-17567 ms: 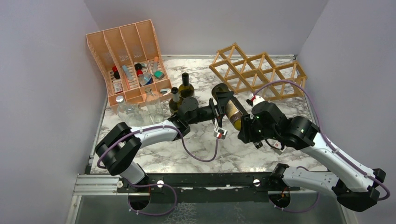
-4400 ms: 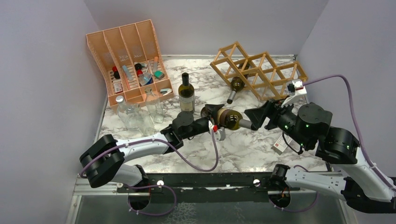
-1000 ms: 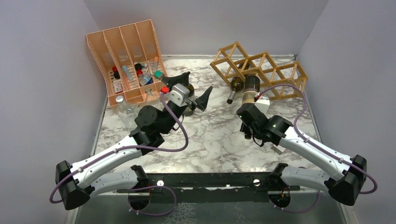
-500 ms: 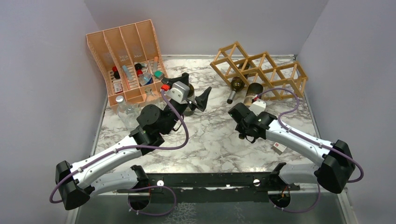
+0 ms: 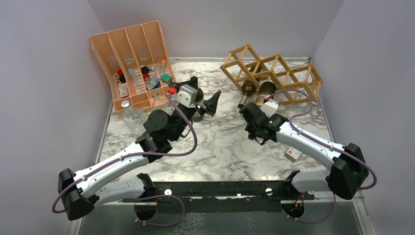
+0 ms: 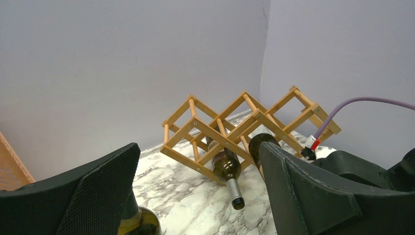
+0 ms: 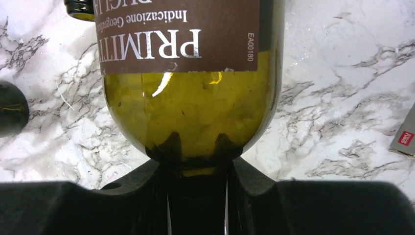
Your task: Put the wine bottle on the wine rack
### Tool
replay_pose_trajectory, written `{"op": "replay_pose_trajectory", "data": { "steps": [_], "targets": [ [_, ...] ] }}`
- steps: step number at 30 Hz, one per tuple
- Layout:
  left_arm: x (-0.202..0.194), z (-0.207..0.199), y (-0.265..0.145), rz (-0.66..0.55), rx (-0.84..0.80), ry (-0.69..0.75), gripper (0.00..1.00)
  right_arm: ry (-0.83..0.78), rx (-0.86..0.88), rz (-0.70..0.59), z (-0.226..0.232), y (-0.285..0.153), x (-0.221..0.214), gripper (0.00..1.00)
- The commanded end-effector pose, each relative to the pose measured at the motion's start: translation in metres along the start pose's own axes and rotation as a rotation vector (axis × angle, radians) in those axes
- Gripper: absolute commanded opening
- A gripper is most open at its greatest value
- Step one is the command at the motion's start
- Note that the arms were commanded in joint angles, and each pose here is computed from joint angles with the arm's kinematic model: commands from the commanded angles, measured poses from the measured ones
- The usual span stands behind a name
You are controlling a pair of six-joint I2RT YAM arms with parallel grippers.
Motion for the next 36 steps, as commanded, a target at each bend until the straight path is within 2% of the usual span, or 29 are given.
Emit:
{"op": "replay_pose_trajectory", "data": {
  "steps": [1,20,26,30,36],
  "targets": [
    [0.014,-0.002,0.0,-0.027,-0.025,-0.009,0.99,0.077,0.048,-0.146,0.022,-0.002,0.036,0.01],
    [0.014,0.0,-0.004,-0.015,-0.016,0.009,0.99,0.078,0.061,-0.162,0.025,0.017,0.066,0.02],
    [0.015,0.0,-0.004,-0.012,-0.024,0.015,0.99,0.058,0.076,-0.151,0.027,0.027,0.079,0.06],
    [0.015,-0.007,-0.005,-0.002,-0.131,0.052,0.99,0.06,0.079,-0.15,0.025,0.037,0.09,0.11],
    [0.015,-0.01,0.001,0.052,-0.154,0.08,0.99,0.06,0.076,-0.14,0.023,0.052,0.102,0.13]
  ]
}}
Point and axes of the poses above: each gripper's point midway between its finger pads, its own y axis out along the fingers, its own z axis along the line the jaws close on, x = y × z, the point moved 10 cm from there along -y, back along the fingers, and after that the axes turned 9 degrees about -y, right-handed, at the moved point
